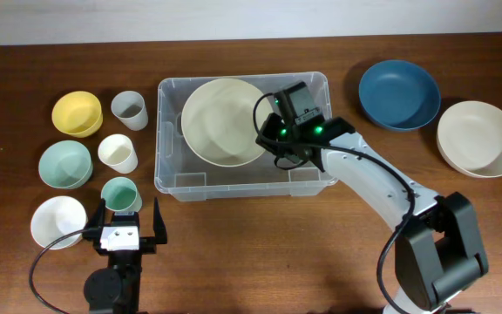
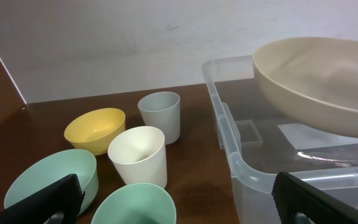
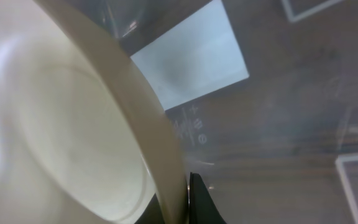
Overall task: Pack container
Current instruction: 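Carry the cream bowl left and lower it into the container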
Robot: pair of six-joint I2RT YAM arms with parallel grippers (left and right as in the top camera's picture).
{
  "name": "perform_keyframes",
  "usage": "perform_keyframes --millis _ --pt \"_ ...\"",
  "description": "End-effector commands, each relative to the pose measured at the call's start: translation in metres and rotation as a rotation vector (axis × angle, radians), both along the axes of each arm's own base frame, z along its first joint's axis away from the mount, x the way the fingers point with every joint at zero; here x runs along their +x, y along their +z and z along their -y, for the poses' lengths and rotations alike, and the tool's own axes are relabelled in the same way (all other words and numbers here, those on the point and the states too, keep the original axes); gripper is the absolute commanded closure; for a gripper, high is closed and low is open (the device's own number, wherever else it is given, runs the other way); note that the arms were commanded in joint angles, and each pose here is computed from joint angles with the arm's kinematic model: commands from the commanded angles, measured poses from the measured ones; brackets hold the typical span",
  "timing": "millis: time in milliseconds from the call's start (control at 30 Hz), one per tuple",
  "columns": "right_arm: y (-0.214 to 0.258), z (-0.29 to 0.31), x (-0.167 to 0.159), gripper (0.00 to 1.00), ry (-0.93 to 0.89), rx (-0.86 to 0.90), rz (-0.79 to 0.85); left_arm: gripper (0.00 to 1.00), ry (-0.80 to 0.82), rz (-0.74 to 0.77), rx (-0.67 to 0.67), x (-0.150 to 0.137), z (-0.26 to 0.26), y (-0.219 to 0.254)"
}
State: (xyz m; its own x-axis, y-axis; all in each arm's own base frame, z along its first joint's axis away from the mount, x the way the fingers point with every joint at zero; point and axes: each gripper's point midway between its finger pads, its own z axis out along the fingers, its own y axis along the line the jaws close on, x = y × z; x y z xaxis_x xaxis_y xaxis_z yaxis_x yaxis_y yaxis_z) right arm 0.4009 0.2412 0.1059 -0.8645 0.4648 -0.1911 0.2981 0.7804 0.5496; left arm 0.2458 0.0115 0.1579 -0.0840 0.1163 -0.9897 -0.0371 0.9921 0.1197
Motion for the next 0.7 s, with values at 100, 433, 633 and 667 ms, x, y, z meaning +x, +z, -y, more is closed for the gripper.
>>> perform_keyframes --millis 100,433,633,667 --pt "-0.01 -0.014 -0.007 0.92 0.025 0.016 -0.035 0.01 0.006 -0.001 0.017 0.0 -0.002 -0.002" --pt "-0.034 -0.021 -0.017 0.91 0.03 0.014 -0.114 0.01 0.006 -0.001 0.017 0.0 -0.002 -0.002" --pt "-0.043 -0.026 -0.021 0.91 0.044 0.021 -0.143 0.01 0.006 -0.001 0.017 0.0 -0.002 -0.002" --pt "-0.043 -0.026 -0.021 0.89 0.043 0.021 -0.143 0.01 0.006 -0.001 0.017 0.0 -0.002 -0.002"
